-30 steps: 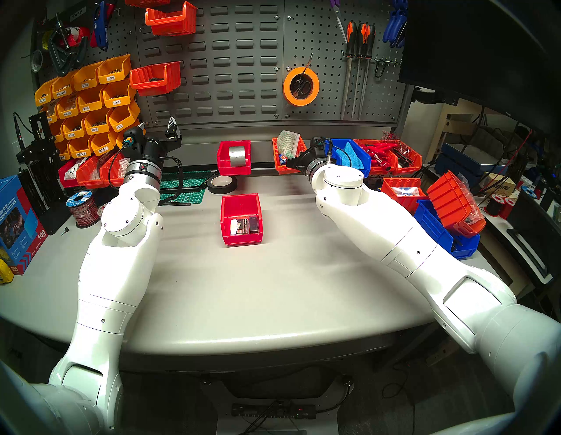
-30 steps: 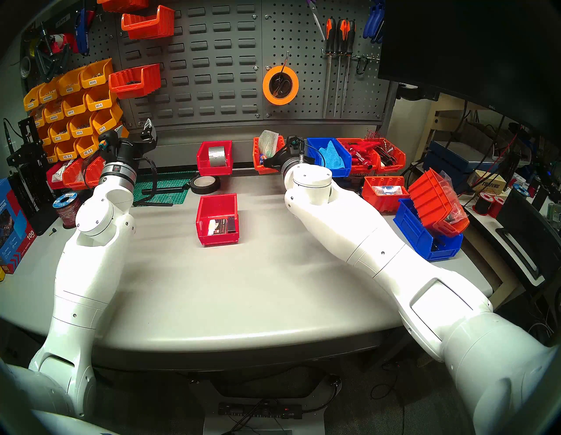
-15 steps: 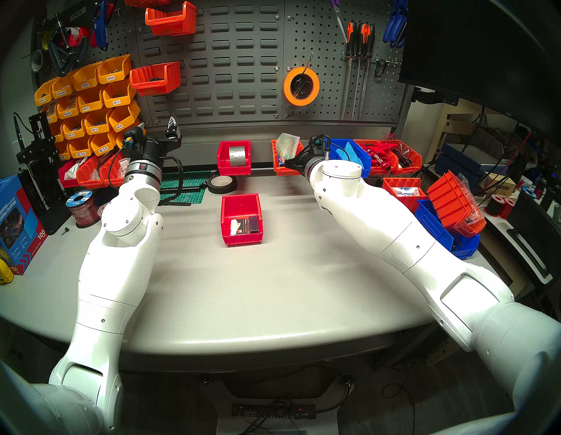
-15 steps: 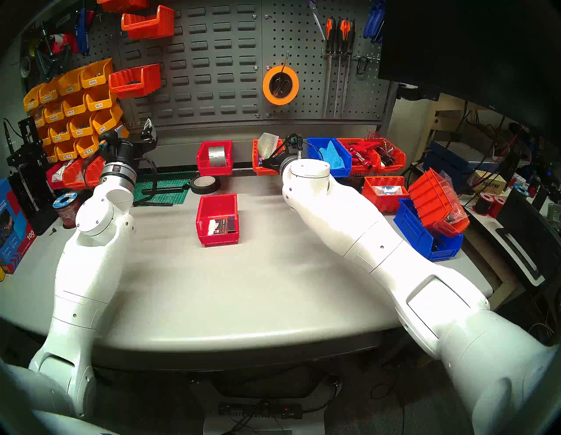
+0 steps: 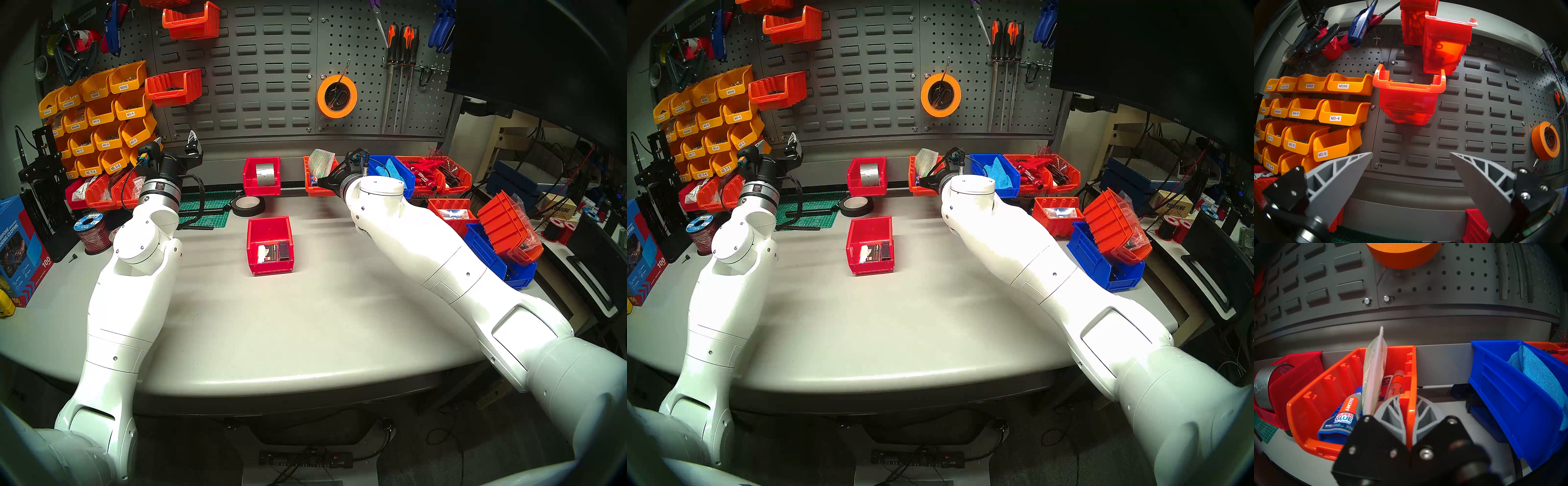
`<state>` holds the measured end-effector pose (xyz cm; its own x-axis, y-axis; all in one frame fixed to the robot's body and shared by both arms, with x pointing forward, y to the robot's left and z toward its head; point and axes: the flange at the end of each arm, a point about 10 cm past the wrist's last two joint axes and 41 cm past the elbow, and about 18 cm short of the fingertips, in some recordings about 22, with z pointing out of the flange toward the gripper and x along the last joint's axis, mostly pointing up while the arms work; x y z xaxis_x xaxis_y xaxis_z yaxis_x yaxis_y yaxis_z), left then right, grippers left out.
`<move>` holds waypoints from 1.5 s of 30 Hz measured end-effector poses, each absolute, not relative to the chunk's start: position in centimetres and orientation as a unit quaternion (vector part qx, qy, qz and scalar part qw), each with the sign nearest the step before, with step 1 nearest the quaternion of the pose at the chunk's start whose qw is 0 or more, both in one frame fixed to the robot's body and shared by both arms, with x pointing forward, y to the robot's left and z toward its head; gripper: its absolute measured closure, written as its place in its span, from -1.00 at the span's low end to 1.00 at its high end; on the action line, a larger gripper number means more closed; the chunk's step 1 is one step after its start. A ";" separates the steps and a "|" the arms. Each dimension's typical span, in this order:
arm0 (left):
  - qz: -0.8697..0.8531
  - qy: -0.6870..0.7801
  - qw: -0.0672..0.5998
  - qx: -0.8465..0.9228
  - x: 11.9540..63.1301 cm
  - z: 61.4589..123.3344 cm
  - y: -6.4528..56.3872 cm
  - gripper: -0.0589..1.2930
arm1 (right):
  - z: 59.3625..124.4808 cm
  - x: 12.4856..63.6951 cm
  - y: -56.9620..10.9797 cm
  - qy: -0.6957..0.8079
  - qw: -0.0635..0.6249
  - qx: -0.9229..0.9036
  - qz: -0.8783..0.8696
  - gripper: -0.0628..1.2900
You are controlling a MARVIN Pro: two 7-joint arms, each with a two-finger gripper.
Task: Hang all the unorganized tool boxes onto the wall
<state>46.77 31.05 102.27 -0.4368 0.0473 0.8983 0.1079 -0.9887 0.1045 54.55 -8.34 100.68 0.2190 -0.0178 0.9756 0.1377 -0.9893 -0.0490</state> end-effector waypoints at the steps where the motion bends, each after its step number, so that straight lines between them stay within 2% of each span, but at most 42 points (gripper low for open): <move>1: -0.844 -0.073 0.018 -0.530 46.8 102.3 31.0 -0.91 | 100.7 54.5 -8.4 -0.040 0.062 -0.780 -0.622 0.96; 23: -0.844 -0.073 0.018 -0.530 46.8 102.3 31.0 -0.91 | 100.0 52.4 -8.8 -0.070 0.041 -0.790 -0.607 0.94; 25: -0.844 -0.073 0.018 -0.530 46.8 102.3 31.0 -0.91 | 100.0 52.3 -8.8 -0.071 0.039 -0.789 -0.608 0.23; 26: -0.844 -0.073 0.018 -0.530 46.8 102.3 31.0 -0.91 | 100.1 52.2 -8.7 -0.072 0.038 -0.789 -0.609 -0.78; 27: -0.844 -0.073 0.018 -0.530 46.8 102.3 31.0 -0.91 | 100.1 52.1 -8.6 -0.072 0.037 -0.789 -0.609 -0.88; 45: -0.844 -0.073 0.018 -0.530 46.8 102.3 31.0 -0.91 | 103.7 48.5 -7.4 -0.073 0.046 -0.779 -0.621 -0.88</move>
